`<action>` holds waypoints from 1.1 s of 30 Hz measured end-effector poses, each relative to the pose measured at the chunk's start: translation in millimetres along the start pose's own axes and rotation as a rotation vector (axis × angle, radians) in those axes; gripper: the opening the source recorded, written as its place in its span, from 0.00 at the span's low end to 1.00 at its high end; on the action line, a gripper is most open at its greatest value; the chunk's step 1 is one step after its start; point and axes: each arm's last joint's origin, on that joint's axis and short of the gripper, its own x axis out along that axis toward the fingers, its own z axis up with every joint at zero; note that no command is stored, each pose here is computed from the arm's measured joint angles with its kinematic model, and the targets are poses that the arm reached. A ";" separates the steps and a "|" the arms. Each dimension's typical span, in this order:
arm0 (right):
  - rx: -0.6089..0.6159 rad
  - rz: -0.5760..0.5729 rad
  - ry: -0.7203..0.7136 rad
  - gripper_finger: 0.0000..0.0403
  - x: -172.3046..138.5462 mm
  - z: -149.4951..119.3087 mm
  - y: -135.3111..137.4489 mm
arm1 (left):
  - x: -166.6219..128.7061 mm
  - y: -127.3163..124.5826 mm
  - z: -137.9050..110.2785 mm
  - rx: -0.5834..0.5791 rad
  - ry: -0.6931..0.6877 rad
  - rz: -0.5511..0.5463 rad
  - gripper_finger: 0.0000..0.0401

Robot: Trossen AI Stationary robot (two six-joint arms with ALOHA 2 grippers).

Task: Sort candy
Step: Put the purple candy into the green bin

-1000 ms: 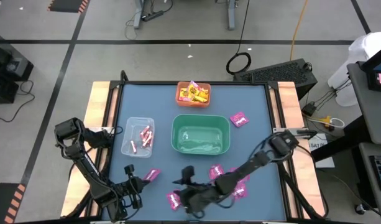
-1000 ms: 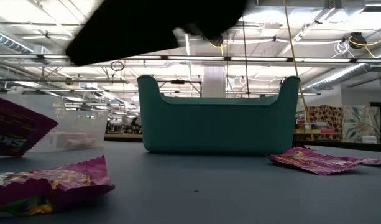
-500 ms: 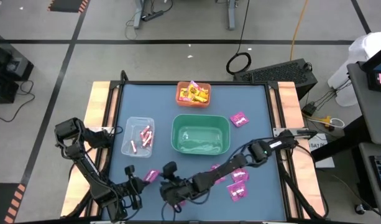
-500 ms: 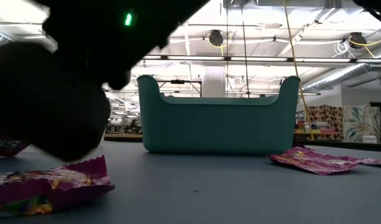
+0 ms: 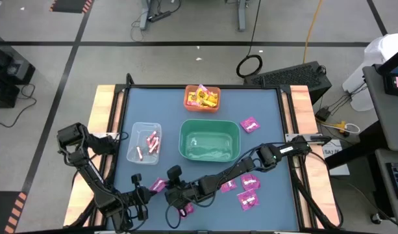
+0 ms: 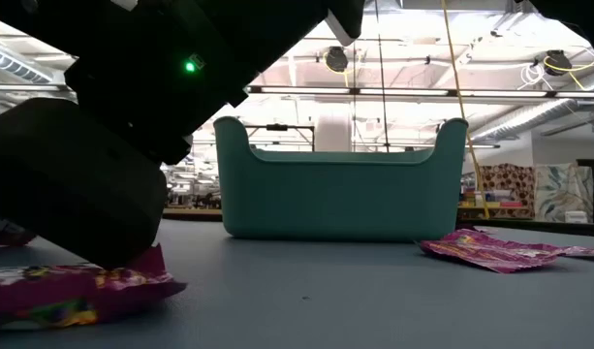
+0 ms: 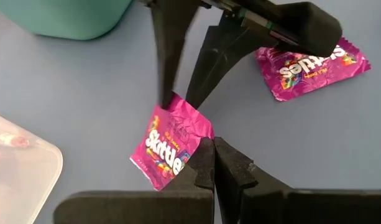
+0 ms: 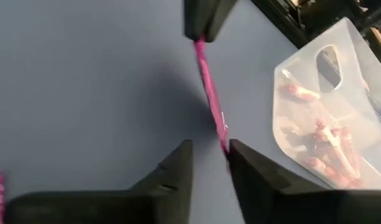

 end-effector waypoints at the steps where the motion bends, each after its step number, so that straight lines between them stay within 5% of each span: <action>1: -0.001 0.000 -0.001 0.17 -0.2 0.1 0.3 | 0.0 0.0 0.0 0.000 0.000 0.000 0.00; 5: 0.001 0.000 -0.002 0.03 -0.4 0.4 0.6 | 0.0 -0.3 0.1 -0.003 -0.001 -0.002 0.00; 11: 0.024 0.000 -0.007 0.02 -0.4 0.8 0.5 | 0.0 -0.8 0.3 -0.054 -0.003 -0.006 0.04; 22: 0.137 0.018 -0.008 0.00 1.6 -0.2 -2.1 | 0.5 -6.9 2.2 -0.166 -0.021 -0.052 0.39; 27: 0.165 0.035 -0.005 0.00 3.8 -1.8 -5.2 | 9.6 -11.9 -5.9 -0.090 -0.022 -0.032 0.53; 33: 0.212 0.079 0.001 0.00 8.1 -5.2 -10.6 | 24.9 -15.5 -20.5 -0.016 -0.005 0.021 0.55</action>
